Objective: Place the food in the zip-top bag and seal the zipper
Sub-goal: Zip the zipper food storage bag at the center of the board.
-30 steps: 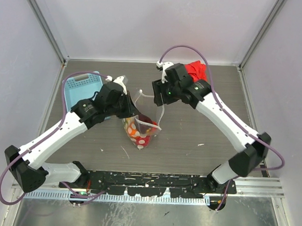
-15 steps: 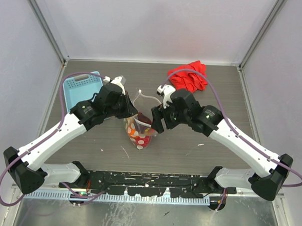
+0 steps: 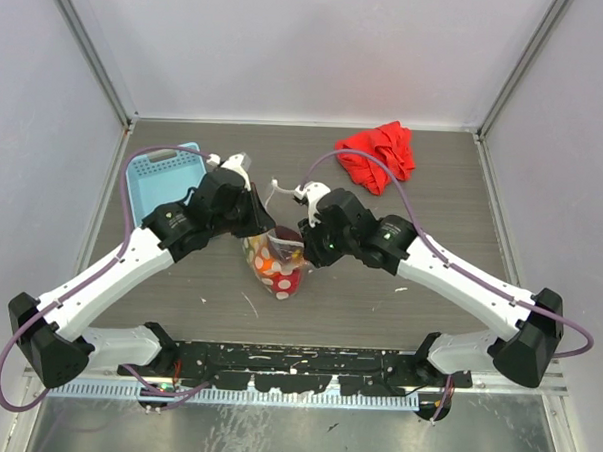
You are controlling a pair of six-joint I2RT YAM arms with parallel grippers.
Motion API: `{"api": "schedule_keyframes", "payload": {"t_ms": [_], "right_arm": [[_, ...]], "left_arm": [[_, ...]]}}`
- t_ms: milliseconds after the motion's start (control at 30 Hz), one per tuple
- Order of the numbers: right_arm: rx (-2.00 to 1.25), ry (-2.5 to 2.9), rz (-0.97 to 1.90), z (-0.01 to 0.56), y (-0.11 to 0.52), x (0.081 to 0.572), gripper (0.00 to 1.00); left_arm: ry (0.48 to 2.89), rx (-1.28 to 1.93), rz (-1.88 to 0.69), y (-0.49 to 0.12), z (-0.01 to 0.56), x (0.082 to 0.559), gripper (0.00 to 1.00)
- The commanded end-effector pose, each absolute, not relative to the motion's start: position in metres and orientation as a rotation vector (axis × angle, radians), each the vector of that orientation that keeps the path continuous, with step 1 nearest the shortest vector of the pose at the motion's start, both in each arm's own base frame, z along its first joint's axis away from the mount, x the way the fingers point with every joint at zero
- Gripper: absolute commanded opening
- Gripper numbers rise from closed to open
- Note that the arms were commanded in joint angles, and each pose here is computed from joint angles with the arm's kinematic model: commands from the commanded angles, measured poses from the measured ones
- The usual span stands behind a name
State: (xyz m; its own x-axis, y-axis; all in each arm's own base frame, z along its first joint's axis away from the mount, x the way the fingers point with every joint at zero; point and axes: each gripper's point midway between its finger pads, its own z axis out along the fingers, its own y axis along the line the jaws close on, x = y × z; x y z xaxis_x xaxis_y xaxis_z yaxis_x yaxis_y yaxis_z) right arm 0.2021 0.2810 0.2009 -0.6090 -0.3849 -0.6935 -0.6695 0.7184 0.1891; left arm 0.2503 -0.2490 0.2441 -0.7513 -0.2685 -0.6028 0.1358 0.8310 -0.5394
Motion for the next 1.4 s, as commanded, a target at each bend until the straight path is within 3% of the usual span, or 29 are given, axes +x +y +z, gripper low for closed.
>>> {"api": "schedule_keyframes", "payload": {"t_ms": [0, 100, 300, 467, 700, 1000, 1167, 1367], "right_arm": [[-0.806, 2.173, 0.503, 0.230, 0.284, 0.224, 0.17], [-0.822, 2.149, 0.419, 0.238, 0.275, 0.233, 0.01], [-0.881, 2.085, 0.256, 0.254, 0.258, 0.247, 0.01], [-0.940, 2.063, 0.124, 0.258, 0.247, 0.259, 0.01], [-1.004, 2.013, -0.012, 0.268, 0.235, 0.271, 0.01], [-1.091, 1.937, -0.147, 0.276, 0.211, 0.281, 0.01], [-1.089, 1.894, -0.167, 0.276, 0.198, 0.284, 0.01], [-1.097, 1.877, -0.151, 0.265, 0.188, 0.283, 0.01]], "left_arm": [[2.196, -0.117, -0.798, -0.250, 0.270, 0.258, 0.04], [2.179, -0.125, -0.783, -0.242, 0.272, 0.262, 0.15], [2.119, -0.140, -0.747, -0.215, 0.283, 0.276, 0.38], [2.019, -0.134, -0.784, -0.191, 0.293, 0.287, 0.64], [1.946, -0.079, -0.800, -0.169, 0.274, 0.298, 0.85], [1.906, 0.253, -0.781, -0.181, 0.257, 0.301, 0.92], [1.864, 0.284, -0.841, -0.189, 0.246, 0.307, 0.84], [1.720, 0.297, -0.939, -0.204, 0.232, 0.318, 0.87]]}}
